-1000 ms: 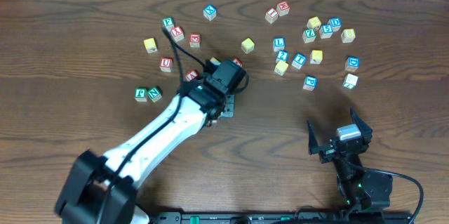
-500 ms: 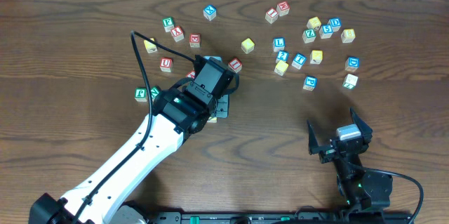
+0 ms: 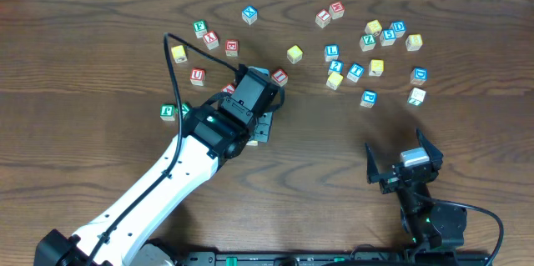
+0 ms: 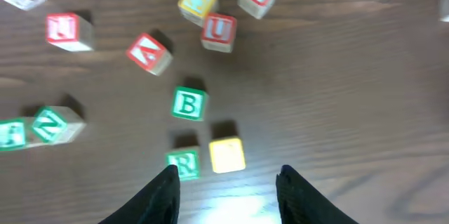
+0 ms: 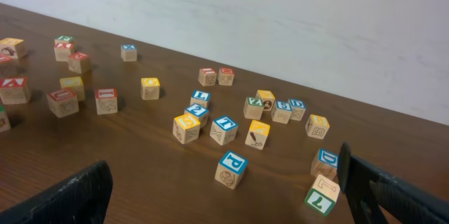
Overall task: Spell out ROBOT
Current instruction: 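Move the left gripper over the green B block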
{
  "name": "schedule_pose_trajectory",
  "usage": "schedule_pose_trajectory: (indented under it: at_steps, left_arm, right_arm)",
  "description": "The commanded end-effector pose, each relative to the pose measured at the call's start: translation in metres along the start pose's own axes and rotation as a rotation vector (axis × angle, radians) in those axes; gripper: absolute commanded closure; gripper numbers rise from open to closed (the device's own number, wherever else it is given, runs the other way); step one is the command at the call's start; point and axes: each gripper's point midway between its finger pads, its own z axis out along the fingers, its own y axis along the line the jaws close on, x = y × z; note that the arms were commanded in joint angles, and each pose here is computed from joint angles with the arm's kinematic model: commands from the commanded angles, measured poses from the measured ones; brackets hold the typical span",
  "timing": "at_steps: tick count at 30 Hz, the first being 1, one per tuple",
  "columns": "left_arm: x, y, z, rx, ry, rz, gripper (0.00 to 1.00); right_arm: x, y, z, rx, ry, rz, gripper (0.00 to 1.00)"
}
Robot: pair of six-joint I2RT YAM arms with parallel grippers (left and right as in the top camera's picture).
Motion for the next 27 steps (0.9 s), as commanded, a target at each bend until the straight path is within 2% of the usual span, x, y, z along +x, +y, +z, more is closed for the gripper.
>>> schedule_pose_trajectory:
  at_steps: [1,6,10,15,20,24,27]
  left_arm:
    - [-0.011,0.019,0.008,-0.134,-0.022,0.094,0.57]
    - [0.003,0.019,0.044,-0.163,0.072,0.197,0.56]
    - [0.01,0.018,0.071,-0.177,0.116,0.21,0.56]
    - [0.022,0.038,0.097,-0.184,0.2,0.158,0.34]
    - [0.02,0.055,0.102,-0.13,0.227,0.086,0.34]
    - [0.023,0.048,0.103,-0.027,0.252,0.144,0.35]
    - [0.023,0.048,0.103,-0.022,0.252,0.173,0.35]
  right_arm:
    - [0.001,-0.001,0.0,0.006,0.005,0.016,0.01]
    - [0.001,-0.001,0.0,0.006,0.005,0.016,0.01]
    - [0.001,-0.001,0.0,0.006,0.005,0.016,0.01]
    - [0.001,-0.001,0.0,0.006,0.005,0.016,0.01]
    - [0.001,-0.001,0.0,0.006,0.005,0.016,0.01]
    - [0.002,-0.001,0.0,0.006,0.005,0.016,0.01]
    - [0.001,-0.001,0.0,0.006,0.005,0.016,0.01]
